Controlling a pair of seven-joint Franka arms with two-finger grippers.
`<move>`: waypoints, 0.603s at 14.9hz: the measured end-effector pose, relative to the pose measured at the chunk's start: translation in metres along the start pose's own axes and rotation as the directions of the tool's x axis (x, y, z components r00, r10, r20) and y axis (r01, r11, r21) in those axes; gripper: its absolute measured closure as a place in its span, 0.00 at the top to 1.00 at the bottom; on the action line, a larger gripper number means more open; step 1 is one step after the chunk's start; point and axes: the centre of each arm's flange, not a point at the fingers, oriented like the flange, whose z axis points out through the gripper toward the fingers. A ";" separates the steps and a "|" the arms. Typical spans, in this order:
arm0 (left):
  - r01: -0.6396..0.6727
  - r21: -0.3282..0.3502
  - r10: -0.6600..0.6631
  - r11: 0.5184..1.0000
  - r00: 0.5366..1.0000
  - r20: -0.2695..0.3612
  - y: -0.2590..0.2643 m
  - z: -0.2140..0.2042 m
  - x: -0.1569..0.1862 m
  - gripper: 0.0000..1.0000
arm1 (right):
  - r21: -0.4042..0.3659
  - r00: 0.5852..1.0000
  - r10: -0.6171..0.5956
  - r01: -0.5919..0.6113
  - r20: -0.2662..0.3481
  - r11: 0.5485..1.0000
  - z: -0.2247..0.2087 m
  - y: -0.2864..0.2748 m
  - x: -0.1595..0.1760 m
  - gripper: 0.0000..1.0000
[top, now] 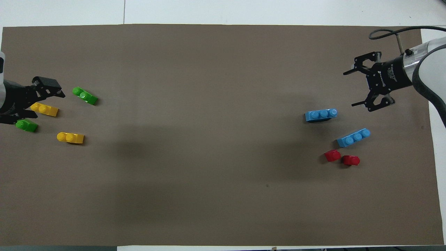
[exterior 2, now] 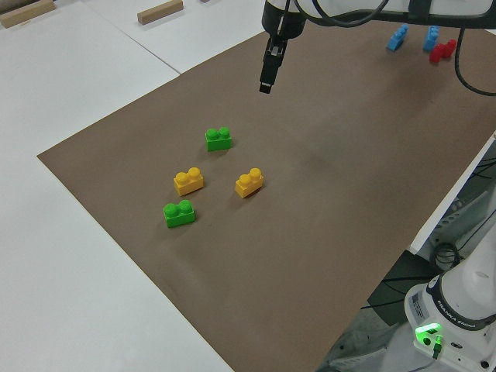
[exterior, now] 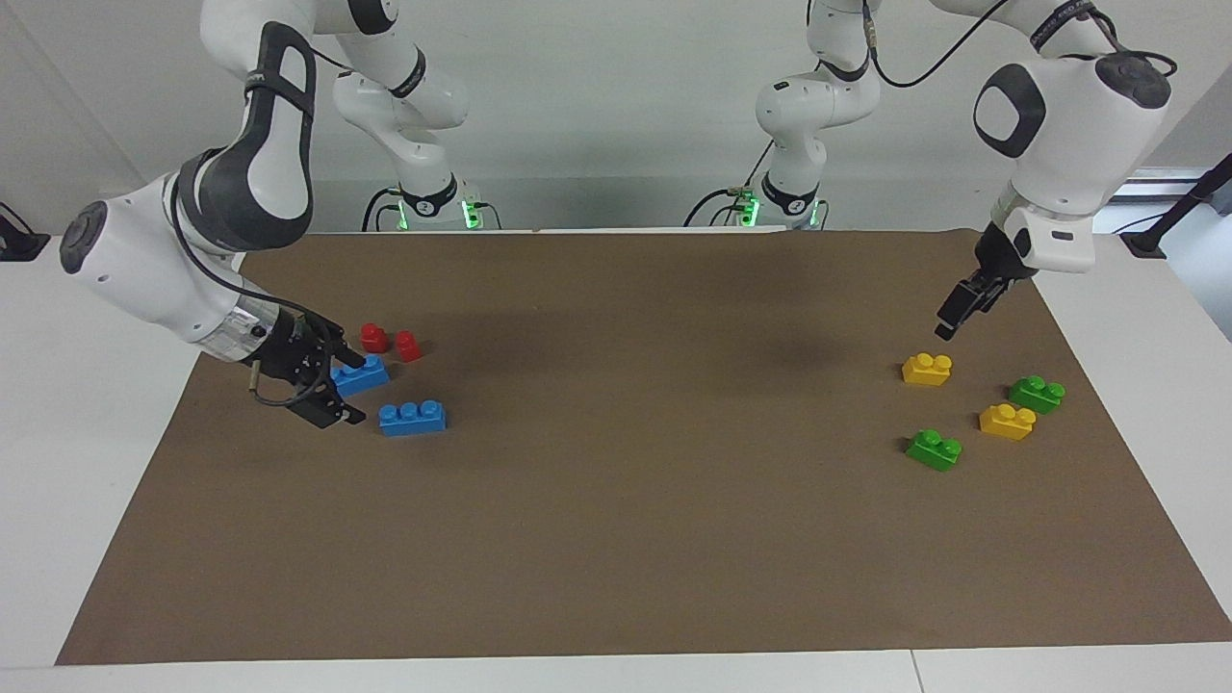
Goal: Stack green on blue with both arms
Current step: 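Open the left gripper and the right gripper and move toward the bricks, then lower the left gripper onto the green brick while the right gripper lowers onto blue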
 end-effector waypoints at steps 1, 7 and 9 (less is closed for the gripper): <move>0.033 -0.006 -0.033 0.999 0.999 -0.001 0.001 0.015 0.007 1.00 | -0.013 1.000 0.012 -0.011 0.005 1.000 0.007 0.002 0.006 0.99; 0.236 -0.020 -0.236 0.972 0.972 0.018 0.002 0.079 0.042 1.00 | -0.049 0.998 0.047 -0.044 0.049 0.998 0.058 0.000 0.034 1.00; 0.291 -0.015 -0.291 0.956 0.956 0.028 -0.002 0.097 0.053 1.00 | -0.039 0.996 0.060 -0.057 0.072 0.998 0.072 0.002 0.041 1.00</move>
